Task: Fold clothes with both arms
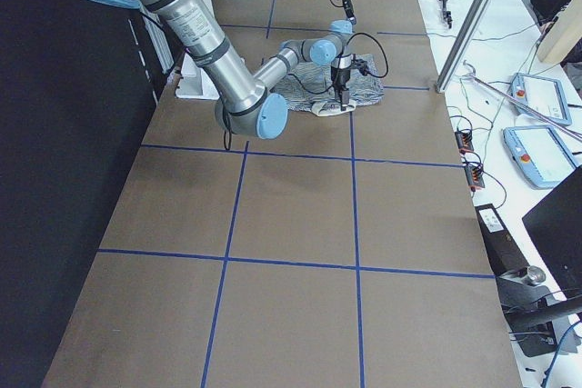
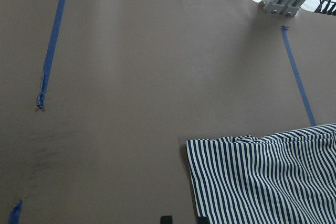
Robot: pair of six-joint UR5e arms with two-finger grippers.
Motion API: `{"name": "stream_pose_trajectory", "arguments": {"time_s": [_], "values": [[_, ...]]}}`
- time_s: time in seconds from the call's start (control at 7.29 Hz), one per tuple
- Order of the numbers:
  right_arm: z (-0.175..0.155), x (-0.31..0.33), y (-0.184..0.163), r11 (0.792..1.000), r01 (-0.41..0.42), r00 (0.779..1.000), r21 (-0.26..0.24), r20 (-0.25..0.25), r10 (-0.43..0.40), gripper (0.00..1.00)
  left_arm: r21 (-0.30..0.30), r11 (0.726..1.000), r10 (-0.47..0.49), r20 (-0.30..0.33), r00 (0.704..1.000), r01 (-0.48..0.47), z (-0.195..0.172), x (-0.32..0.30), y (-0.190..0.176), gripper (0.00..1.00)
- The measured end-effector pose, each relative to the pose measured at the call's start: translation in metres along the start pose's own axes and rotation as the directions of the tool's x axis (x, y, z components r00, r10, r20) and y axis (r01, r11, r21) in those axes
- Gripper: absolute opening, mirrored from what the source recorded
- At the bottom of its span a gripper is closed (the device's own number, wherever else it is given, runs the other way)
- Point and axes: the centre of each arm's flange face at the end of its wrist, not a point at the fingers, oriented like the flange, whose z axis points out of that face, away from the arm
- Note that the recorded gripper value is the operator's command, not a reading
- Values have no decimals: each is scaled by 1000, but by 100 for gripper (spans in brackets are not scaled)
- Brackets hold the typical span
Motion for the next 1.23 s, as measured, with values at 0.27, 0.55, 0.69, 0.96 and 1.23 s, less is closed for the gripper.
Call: {"name": "stream_pose_trajectory", "arguments": {"time_s": [0.27,0.55,0.69,0.96,1.23], "values": [[-1,29,2,1000,21,1000,2,13,-21,100,1,1000,-1,-2,1000,1,-1,1,0,28],[-39,22,26,993,-107,991,41,80,103,100,6,1000,2,-16,1000,-2,-10,7,-1,28],[-54,5,63,961,-273,955,44,135,265,99,5,1000,2,-16,1000,-2,-14,10,-1,28],[-74,-45,143,824,-565,809,46,230,541,81,4,1000,2,-14,1000,-2,-16,11,-2,28],[-58,-64,193,695,-719,669,-5,265,694,79,4,1000,1,-13,1000,-1,-16,11,-1,29]]}}
